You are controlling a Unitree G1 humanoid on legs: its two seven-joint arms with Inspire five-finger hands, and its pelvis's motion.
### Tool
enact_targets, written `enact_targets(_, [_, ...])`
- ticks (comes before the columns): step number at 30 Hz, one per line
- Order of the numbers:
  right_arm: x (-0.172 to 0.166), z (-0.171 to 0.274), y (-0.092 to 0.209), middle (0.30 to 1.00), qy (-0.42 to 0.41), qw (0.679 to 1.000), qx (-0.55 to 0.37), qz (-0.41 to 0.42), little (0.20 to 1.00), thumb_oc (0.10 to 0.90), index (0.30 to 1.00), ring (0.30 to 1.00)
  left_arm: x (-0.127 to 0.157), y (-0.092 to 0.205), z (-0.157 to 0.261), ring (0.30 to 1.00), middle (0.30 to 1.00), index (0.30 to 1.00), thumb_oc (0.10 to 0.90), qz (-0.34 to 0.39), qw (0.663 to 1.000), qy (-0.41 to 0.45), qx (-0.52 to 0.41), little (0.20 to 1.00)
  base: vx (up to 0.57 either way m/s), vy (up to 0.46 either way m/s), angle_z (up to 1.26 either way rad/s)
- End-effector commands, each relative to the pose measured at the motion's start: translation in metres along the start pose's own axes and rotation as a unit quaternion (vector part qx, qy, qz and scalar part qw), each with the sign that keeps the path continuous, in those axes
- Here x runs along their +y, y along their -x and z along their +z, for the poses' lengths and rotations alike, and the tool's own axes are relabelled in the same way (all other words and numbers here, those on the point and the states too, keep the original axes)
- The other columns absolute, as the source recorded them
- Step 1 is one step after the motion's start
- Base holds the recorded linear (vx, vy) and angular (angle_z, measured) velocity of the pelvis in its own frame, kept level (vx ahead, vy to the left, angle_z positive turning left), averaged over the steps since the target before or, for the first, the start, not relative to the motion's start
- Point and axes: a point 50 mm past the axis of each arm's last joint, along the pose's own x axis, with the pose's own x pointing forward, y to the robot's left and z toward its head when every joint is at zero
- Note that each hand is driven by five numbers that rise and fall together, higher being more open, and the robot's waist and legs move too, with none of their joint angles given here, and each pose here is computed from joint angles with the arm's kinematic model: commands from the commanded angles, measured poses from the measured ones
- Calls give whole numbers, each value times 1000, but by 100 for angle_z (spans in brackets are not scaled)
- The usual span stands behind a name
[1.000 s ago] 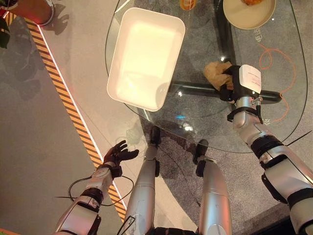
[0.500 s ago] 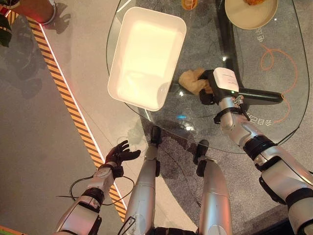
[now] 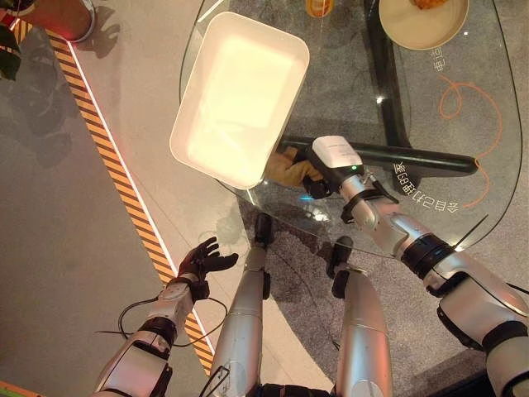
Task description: Wipe the table with a cloth and put it in the basket.
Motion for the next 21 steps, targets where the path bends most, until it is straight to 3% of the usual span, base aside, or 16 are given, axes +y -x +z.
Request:
enact_targets(1, [-23, 64, -4, 300, -2, 983, -181, -26, 200, 100, 300, 300, 5, 4, -14, 900, 900, 900, 800, 18, 1000, -2, 9, 900, 0, 0, 0])
enact_targets(11, [-17, 52, 1, 300, 13, 987, -152, -43, 200, 100, 300, 300, 9, 4, -13, 900, 900, 900, 800, 21, 1000, -2, 12, 900, 0, 0, 0])
enact_targets(21, [-62, -26, 1, 300, 39, 972, 58, -226, 200, 100, 300, 300, 11, 4, -14, 900, 900, 900, 800, 21, 1000, -6, 15, 900, 0, 0, 0])
